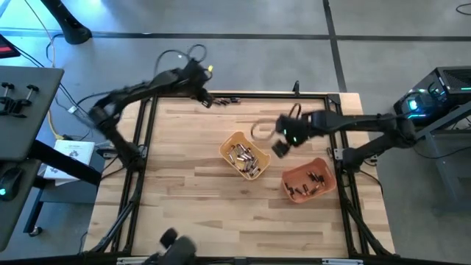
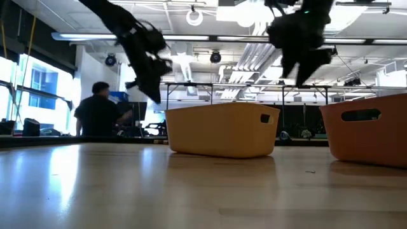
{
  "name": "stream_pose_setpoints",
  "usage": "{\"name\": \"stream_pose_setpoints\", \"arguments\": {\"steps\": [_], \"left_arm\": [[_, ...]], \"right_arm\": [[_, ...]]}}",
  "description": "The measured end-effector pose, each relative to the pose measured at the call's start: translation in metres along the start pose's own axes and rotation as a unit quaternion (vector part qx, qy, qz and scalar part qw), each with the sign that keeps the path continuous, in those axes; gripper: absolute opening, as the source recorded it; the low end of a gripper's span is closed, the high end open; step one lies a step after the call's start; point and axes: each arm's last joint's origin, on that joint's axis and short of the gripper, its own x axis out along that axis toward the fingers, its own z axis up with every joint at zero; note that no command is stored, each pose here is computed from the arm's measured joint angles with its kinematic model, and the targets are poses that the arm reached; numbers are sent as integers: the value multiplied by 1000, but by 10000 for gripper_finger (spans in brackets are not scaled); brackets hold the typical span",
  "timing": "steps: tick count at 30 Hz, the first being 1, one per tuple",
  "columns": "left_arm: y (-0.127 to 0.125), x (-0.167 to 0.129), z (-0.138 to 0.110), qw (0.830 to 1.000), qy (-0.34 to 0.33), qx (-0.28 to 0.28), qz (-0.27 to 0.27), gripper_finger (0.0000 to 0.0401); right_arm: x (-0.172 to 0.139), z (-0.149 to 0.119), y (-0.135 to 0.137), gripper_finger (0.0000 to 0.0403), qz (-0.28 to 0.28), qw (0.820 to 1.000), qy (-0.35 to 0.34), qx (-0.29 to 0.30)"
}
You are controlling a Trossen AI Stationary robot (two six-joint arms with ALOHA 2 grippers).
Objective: Sort batteries
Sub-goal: Put the black battery into the orange bin
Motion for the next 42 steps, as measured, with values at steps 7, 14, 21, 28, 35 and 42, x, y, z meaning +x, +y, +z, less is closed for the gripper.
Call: {"name": "stream_pose_setpoints", "arguments": {"steps": [7, 14, 21, 28, 35, 42], "left_arm": [[10, 67, 33, 980, 163, 111, -4, 24], [9, 89, 60, 990, 137, 38, -5, 18], [10, 110, 44, 987, 151, 62, -4, 19], [5, 109, 45, 979, 144, 141, -17, 63], [3, 120, 39, 956, 159, 244, -33, 151], [3, 142, 30, 932, 178, 313, -45, 184]], "right_arm": [[-5, 41, -30, 278, 47, 995, -58, 71], [-6, 51, -44, 279, 37, 986, -73, 147], [-6, 50, -44, 279, 36, 988, -71, 133], [-5, 51, -45, 279, 34, 992, -72, 94], [-5, 53, -50, 279, 43, 993, -67, 83], [-5, 55, -51, 279, 47, 993, -72, 83]]}}
